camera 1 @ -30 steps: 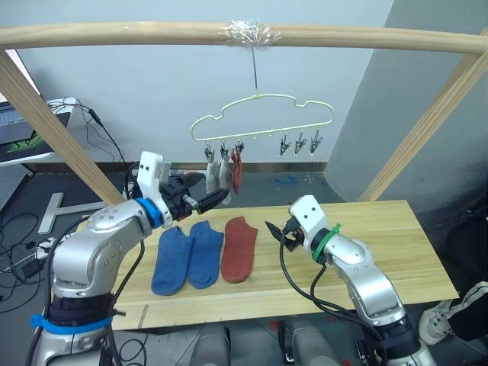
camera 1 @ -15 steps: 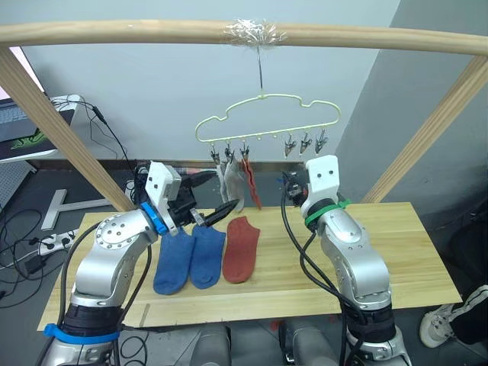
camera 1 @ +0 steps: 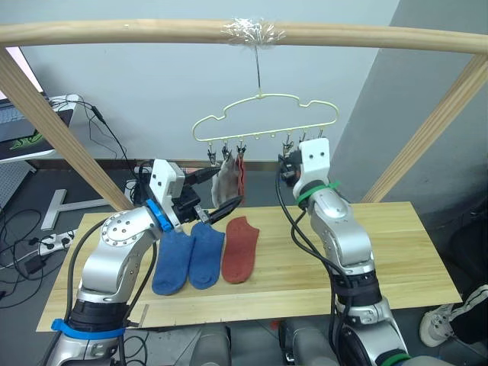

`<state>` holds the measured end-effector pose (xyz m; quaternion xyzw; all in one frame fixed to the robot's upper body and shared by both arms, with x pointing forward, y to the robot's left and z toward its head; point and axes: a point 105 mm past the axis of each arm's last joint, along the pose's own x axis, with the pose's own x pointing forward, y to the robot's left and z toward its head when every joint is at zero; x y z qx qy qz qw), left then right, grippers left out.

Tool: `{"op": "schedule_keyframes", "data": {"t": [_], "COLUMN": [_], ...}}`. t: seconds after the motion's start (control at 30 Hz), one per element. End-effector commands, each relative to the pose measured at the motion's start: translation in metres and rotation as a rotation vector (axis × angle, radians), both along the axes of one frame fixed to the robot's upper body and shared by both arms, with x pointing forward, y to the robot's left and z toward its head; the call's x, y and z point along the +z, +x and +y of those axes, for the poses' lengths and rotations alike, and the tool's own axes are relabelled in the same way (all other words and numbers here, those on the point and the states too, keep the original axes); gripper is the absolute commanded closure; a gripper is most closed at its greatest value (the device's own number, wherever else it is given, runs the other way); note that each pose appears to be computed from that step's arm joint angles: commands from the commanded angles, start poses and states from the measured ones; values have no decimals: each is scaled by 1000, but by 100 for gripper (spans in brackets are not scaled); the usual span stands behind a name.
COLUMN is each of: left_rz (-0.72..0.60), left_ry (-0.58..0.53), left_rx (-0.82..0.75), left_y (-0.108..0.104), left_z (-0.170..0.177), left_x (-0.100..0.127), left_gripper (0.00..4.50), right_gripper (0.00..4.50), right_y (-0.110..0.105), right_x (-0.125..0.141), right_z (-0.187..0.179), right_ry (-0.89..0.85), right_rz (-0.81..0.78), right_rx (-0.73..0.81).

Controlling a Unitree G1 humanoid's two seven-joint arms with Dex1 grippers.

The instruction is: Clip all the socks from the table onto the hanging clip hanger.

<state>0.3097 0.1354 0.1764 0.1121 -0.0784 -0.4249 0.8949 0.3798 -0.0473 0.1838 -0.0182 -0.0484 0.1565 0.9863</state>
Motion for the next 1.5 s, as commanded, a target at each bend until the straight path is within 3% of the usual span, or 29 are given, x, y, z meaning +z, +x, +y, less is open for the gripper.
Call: {"op": "schedule_keyframes", "data": {"t": [0.03, 0.3, 0.5, 0.87, 0.97, 1.17, 1.5], "left_rz": [-54, -53, -51, -42, -41, -54, -62], "left_ry": [-17, -31, -36, -43, -45, -45, -41], "left_rx": [-5, -24, 0, -7, -6, -18, -18], "left_y": [0, -8, -6, -9, -7, -7, -6], "left_z": [-6, -12, -7, -9, -9, -11, -11], "left_x": [18, 26, 28, 25, 25, 29, 31], "left_gripper": [0, 0, 0, 0, 0, 0, 0], "right_gripper": [237, 237, 237, 237, 237, 237, 237], "right_y": [9, 22, 17, -44, -50, -28, 5], "right_x": [13, 22, 23, 5, -1, -3, 17], "right_z": [5, 11, 13, 16, 12, -6, 1], "right_ry": [48, 85, 85, -28, -31, 56, 73], "right_rz": [-44, -58, -72, -101, -76, -11, -49], "right_rx": [10, 3, 20, 101, 90, -16, -9]}}
